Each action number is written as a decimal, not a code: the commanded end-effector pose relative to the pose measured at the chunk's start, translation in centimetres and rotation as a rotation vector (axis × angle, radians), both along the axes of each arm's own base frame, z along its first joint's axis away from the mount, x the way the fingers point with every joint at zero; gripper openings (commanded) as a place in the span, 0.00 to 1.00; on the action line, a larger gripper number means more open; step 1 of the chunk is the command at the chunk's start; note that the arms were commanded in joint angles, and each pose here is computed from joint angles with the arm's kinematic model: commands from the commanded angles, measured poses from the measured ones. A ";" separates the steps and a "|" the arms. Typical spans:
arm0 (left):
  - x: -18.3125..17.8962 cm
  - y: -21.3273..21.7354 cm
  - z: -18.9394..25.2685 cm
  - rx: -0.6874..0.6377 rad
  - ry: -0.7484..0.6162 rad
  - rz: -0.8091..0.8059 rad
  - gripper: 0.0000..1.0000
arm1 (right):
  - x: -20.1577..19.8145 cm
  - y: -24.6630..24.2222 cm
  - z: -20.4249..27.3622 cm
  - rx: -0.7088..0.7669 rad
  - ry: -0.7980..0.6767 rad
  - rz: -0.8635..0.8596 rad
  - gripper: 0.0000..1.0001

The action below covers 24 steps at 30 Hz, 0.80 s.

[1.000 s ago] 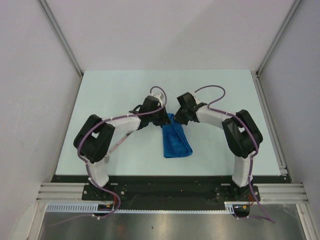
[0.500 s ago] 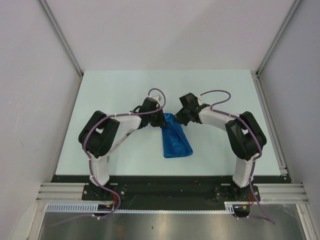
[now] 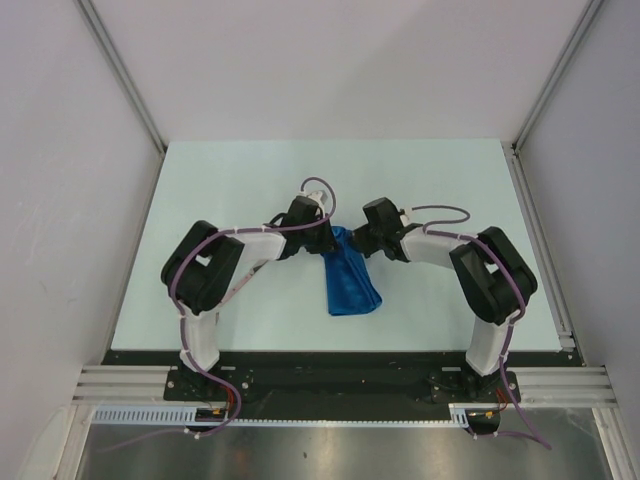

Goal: Fold the napkin into a case and place the utensils inside
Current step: Fold the 2/3-rectangle-folded napkin at the center of the board.

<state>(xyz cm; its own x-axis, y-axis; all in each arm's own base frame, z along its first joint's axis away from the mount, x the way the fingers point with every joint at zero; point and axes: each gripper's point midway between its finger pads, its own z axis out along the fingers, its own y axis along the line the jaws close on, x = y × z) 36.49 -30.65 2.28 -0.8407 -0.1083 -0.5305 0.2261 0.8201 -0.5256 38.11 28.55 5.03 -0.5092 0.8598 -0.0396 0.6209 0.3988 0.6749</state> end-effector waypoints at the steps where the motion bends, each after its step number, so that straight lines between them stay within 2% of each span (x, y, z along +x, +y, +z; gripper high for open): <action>1: -0.6 -0.3 -0.9 0.004 0.007 -0.029 0.15 | 2.0 1.0 4.5 0.180 -0.116 -0.144 0.00; 5: -0.6 -0.3 -1.0 0.002 0.003 -0.030 0.15 | 2.5 1.1 5.2 0.286 -0.155 -0.234 0.00; 13: -1.0 0.0 0.1 -0.001 -0.014 -0.041 0.15 | 2.3 1.6 3.8 0.262 -0.137 -0.247 0.00; 24: -1.7 1.0 5.0 -0.023 -0.078 -0.066 0.19 | 1.7 1.3 1.5 0.272 -0.142 -0.267 0.00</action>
<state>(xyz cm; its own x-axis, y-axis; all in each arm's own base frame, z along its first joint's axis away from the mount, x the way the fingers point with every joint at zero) 34.92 -29.83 3.58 -0.8396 -0.0790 -0.5375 0.2550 0.8164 -0.5182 39.22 29.76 6.75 -0.3038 0.9406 0.1513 0.6018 0.0663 0.7959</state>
